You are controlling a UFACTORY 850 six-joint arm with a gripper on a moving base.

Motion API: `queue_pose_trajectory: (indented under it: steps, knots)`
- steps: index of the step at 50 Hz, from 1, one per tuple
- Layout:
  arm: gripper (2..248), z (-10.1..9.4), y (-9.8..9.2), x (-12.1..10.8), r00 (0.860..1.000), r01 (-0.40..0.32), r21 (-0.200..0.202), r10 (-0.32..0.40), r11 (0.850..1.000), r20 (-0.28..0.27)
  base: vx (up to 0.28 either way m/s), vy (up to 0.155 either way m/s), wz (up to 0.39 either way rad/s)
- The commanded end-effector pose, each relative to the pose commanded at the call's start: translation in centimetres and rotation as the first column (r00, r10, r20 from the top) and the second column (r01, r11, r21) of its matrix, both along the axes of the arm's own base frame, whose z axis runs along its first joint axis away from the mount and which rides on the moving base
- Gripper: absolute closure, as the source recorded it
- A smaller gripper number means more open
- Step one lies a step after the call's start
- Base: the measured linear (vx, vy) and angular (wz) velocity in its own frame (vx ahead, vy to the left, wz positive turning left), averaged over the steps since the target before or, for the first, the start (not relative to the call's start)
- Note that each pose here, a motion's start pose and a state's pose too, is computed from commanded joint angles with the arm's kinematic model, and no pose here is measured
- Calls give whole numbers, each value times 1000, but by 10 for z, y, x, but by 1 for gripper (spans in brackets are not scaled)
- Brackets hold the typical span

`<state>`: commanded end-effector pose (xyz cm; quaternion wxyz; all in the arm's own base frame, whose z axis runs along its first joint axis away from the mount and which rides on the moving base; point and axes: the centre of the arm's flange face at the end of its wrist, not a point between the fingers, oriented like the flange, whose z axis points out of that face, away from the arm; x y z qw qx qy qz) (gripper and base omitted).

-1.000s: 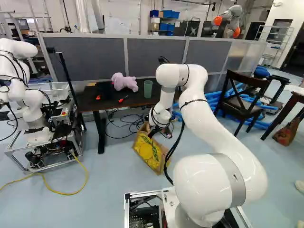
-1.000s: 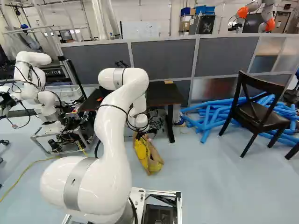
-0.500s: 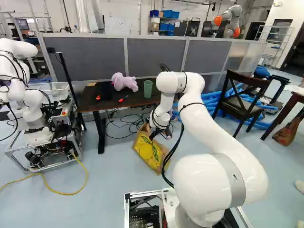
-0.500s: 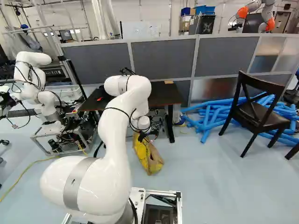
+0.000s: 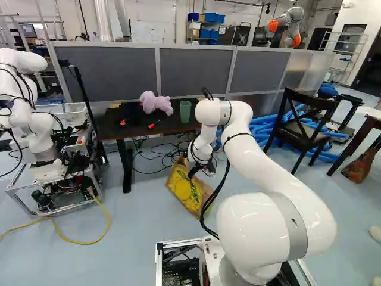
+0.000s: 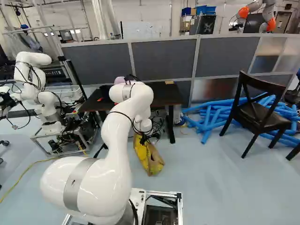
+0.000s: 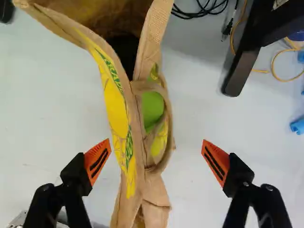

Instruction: Pick up the bag on the ground and place it on the table

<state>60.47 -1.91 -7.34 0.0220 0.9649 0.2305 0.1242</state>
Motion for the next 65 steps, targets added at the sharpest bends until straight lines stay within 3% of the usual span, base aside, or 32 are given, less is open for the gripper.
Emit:
queue_pose_trajectory:
  steps: [18,38,53,54,58,59,63,64,65]
  knots:
    - [3,-29,9,12,1000,-18,-8,18,1000,-23,0,0,0]
    - [3,-61,26,24,999,-45,-10,45,999,-11,0,0,0]
    - [3,-66,30,24,999,-52,-10,52,999,-9,0,0,0]
    - [16,-67,30,24,999,-52,-10,52,999,-9,0,0,0]
    - [16,-67,30,24,999,-52,-10,52,999,-9,0,0,0]
    - [53,-67,30,24,999,-52,-10,52,999,-9,0,0,0]
    - [53,-67,30,24,999,-52,-10,52,999,-9,0,0,0]
    - [90,-67,30,24,999,-52,-10,52,999,-9,0,0,0]
    - [90,-67,30,24,999,-52,-10,52,999,-9,0,0,0]
